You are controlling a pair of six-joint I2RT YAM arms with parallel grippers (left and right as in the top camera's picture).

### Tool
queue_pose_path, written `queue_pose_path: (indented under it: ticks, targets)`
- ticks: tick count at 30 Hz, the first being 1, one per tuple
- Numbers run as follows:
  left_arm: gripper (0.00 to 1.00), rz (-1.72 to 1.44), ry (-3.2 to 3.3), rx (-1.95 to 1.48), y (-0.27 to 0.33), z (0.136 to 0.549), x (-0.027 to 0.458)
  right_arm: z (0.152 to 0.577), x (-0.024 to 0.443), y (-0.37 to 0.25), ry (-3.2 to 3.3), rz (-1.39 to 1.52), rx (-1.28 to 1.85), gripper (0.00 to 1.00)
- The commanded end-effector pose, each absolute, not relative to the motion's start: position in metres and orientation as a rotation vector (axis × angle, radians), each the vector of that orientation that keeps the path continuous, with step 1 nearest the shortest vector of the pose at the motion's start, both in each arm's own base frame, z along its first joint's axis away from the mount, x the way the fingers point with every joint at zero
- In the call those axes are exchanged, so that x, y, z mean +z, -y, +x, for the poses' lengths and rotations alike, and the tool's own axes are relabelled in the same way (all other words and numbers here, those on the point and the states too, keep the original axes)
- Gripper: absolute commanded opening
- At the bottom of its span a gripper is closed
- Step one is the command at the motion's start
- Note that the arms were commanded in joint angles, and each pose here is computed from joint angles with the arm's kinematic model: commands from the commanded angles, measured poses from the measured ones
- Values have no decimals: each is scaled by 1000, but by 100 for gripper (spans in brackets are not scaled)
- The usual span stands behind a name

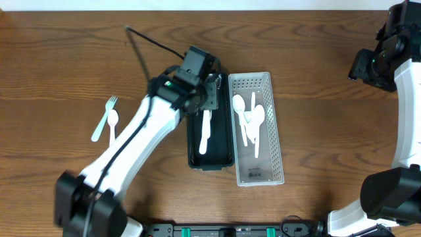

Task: Pack container
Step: 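Carry the second white fork into the black tray and release, then return the left gripper left and grasp a white spoon by its handle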

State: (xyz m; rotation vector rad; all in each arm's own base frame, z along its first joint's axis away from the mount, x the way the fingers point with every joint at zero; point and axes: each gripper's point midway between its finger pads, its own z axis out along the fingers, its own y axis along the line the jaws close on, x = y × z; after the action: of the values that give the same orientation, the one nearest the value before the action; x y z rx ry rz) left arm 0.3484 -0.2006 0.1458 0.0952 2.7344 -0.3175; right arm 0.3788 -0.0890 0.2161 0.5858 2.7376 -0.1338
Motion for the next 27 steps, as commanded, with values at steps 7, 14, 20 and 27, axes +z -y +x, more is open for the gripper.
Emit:
queue_pose_path:
  ticks: [7, 14, 20, 27]
  targets:
    - [6, 298, -2848, -189, 198, 349, 94, 378, 215, 89, -2748, 568, -132, 61]
    - [46, 308, -2832, -194, 197, 350, 99, 377, 215, 89, -2748, 568, -132, 61]
    - [62, 382, -2706, -214, 196, 354, 157, 377, 215, 89, -2748, 568, -132, 62]
    - [71, 88, -2541, -86, 110, 365, 242, 377, 215, 89, -2750, 563, -133, 62]
